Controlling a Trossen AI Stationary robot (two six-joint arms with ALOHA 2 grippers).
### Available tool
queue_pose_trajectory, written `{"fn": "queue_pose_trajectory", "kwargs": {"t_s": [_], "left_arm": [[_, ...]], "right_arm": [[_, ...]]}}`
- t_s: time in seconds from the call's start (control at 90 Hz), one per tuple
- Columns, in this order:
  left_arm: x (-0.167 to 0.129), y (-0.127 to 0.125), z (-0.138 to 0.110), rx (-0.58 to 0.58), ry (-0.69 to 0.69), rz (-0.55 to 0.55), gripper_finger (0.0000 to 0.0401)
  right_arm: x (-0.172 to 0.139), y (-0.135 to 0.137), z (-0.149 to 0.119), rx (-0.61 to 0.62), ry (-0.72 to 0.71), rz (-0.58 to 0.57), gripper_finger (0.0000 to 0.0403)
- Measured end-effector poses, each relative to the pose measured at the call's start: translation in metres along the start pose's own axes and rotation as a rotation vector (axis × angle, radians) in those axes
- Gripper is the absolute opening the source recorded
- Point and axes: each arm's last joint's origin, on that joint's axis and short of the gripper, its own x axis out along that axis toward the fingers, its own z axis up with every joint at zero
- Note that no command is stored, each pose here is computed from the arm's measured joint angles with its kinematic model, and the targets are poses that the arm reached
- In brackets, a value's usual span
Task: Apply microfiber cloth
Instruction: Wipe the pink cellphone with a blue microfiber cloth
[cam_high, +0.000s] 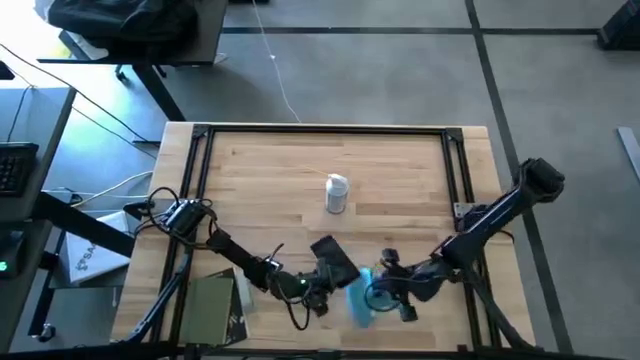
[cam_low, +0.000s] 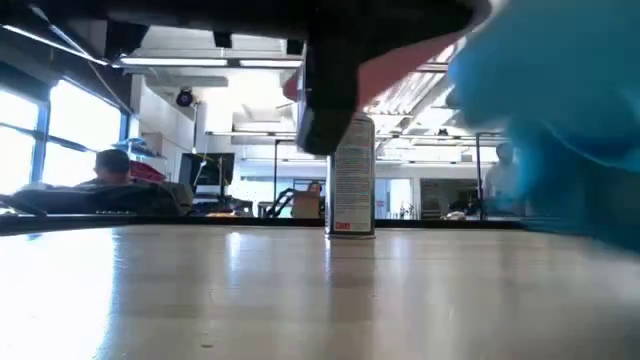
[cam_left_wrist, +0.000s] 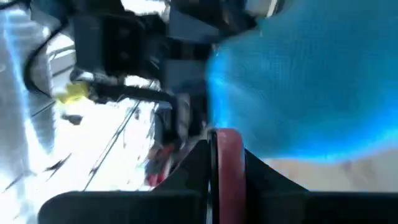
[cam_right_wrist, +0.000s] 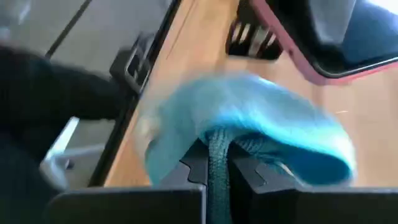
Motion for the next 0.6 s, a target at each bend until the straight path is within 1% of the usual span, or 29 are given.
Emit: {"fn": "queue_pose_trajectory", "kwargs": {"t_s": [0.056, 0.167, 0.278, 0.356, 0.411, 0.5, 0.544, 0.6], "left_arm": [[-0.002, -0.001, 0.002, 0.023, 0.004, 0.007, 0.0015], [-0.005, 0.002, 0.006, 0.000, -0.019, 0.028, 0.0015], [-0.006, -0.001, 0.006, -0.013, -0.016, 0.013, 0.0015], [-0.006, 0.002, 0.006, -0.042, -0.017, 0.036, 0.0015], [-0.006, 0.003, 0.007, -0.058, -0.025, 0.041, 0.0015], [-0.007, 0.004, 0.008, -0.109, -0.039, 0.054, 0.0015], [-0.007, 0.006, 0.008, -0.155, -0.054, 0.069, 0.0015], [-0.007, 0.011, 0.009, -0.243, -0.085, 0.106, 0.0015]], "right_arm": [[-0.002, 0.001, -0.004, -0.002, 0.007, -0.054, 0.0000], [-0.002, 0.003, -0.009, -0.005, 0.013, -0.114, 0.0000], [0.009, -0.001, -0.019, -0.035, 0.048, -0.208, 0.0000], [0.017, 0.000, -0.022, -0.072, 0.040, -0.254, 0.0006], [0.024, 0.000, -0.026, -0.109, 0.048, -0.277, 0.0019], [0.032, -0.002, -0.031, -0.182, 0.067, -0.328, 0.0054], [0.033, -0.003, -0.029, -0.208, 0.040, -0.363, 0.0076], [0.033, -0.003, -0.026, -0.246, 0.007, -0.402, 0.0101]]}}
